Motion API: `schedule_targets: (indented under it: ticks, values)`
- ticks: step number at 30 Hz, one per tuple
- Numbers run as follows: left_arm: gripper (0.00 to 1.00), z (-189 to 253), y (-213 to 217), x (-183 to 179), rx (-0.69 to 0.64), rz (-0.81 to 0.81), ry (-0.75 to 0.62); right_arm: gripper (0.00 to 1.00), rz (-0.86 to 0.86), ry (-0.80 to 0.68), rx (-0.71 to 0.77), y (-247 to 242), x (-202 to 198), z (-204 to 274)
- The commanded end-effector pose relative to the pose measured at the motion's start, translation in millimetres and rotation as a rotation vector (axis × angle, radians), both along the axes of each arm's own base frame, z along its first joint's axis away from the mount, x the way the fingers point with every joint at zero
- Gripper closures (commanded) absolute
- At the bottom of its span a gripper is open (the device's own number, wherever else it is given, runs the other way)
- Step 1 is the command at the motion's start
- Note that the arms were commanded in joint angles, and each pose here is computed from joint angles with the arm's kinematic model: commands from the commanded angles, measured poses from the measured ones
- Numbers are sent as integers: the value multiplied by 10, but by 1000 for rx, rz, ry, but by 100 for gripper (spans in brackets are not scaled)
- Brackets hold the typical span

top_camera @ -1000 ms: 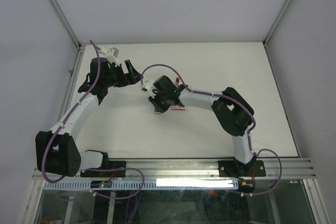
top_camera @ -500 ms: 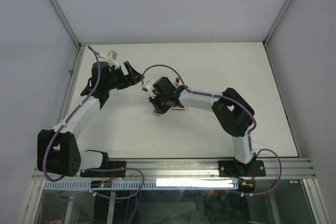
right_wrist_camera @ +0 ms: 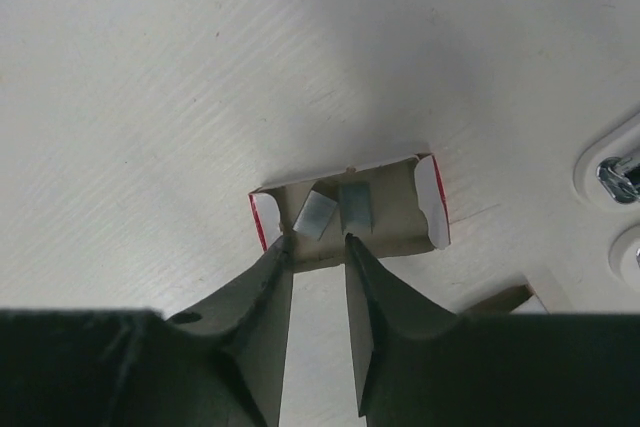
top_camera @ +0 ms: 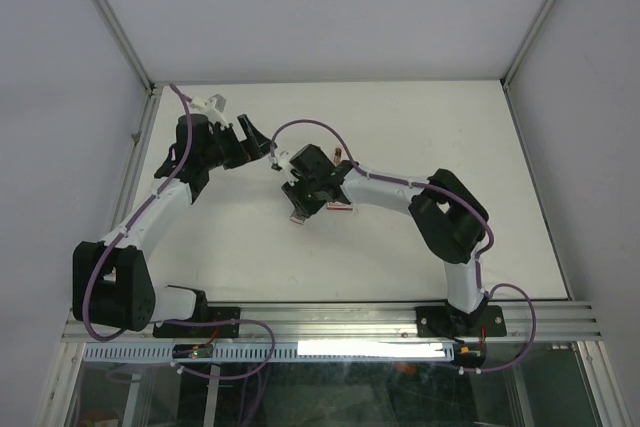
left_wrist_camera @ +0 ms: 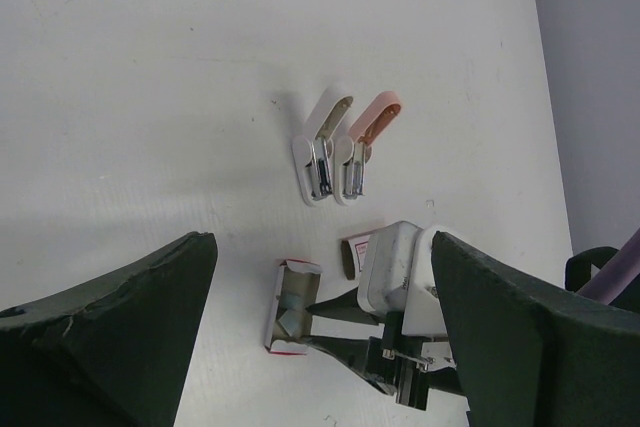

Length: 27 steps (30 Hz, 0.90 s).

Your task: Load the staples into the stapler

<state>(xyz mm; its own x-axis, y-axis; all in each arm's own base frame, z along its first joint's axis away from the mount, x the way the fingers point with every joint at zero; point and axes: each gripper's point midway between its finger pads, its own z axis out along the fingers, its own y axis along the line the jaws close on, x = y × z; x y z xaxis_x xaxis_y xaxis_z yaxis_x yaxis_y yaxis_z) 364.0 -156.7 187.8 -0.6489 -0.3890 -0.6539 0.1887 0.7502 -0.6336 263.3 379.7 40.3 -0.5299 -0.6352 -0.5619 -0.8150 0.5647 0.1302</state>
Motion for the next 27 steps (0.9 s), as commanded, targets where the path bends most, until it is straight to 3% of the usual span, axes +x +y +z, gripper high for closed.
schedule_targets:
  ticks: [1,10,27]
  values:
    - [7,207,-337,-124,-33,-169,-50,69,20,-129,113,412,138,505]
    - [7,259,-174,-97,-4,-104,-87,65,-159,-76,67,424,205,386]
    - [6,266,-129,-112,-6,-93,-89,72,-251,-45,16,435,166,201]
